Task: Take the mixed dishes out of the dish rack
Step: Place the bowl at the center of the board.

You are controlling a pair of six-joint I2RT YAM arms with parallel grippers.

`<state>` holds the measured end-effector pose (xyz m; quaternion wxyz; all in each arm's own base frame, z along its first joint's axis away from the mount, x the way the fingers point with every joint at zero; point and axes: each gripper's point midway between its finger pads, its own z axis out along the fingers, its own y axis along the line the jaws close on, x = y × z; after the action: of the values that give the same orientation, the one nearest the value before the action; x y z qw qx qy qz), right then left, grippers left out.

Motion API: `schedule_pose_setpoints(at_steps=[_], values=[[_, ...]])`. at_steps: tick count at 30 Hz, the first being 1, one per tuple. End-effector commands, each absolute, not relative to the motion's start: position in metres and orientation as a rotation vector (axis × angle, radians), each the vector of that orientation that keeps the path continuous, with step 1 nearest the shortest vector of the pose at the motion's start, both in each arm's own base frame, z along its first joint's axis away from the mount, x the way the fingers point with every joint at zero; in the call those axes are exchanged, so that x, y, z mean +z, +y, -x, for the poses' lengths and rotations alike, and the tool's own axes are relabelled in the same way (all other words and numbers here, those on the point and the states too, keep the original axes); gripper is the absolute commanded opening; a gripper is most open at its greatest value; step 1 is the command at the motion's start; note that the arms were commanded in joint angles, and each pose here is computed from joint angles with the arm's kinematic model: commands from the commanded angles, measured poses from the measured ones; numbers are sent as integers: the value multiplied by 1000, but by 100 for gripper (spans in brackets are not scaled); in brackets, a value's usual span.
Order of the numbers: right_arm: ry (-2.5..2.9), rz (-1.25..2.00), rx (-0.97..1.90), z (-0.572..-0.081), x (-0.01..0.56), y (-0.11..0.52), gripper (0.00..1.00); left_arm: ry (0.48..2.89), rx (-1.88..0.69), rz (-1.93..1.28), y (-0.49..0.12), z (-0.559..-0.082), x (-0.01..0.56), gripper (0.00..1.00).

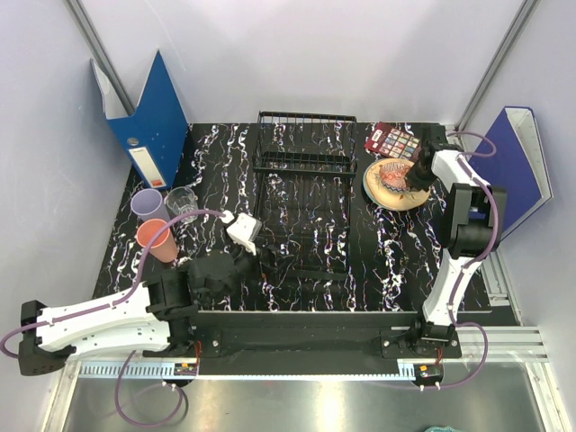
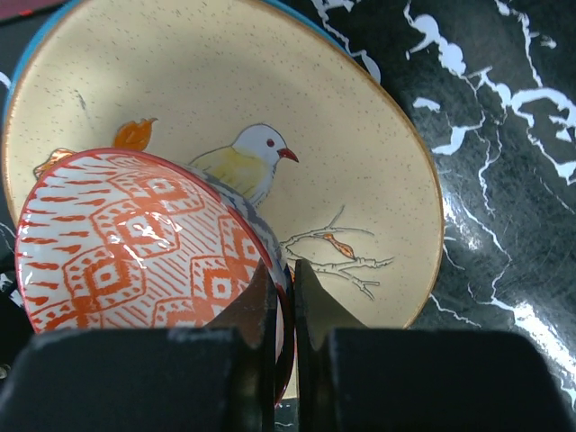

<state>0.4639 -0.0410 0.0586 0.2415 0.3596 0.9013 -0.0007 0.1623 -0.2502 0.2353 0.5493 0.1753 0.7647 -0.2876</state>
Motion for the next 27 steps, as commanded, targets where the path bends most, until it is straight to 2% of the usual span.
schedule_pose_setpoints(at_steps=[1,6,7,11,15,21,27], values=[[2401,-956,64,-482,66,-36,0,1761,-767,-373,-261,-162,254,99],[2411,-961,54,-480,60,-36,0,1771,-778,-374,-262,-161,250,99],[2409,-961,59,-479,61,-36,3,1773,-778,-378,-263,-160,249,99],[2413,-970,78,-473,63,-33,34,1776,-783,-377,-264,-160,249,99],[2394,-966,86,-469,74,-32,50,1789,-796,-387,-268,-158,247,99],[2311,-978,123,-466,111,-31,69,1820,-810,-368,-270,-156,243,99],[2097,-953,289,-463,214,-19,78,1826,-817,-337,-267,-157,247,99]])
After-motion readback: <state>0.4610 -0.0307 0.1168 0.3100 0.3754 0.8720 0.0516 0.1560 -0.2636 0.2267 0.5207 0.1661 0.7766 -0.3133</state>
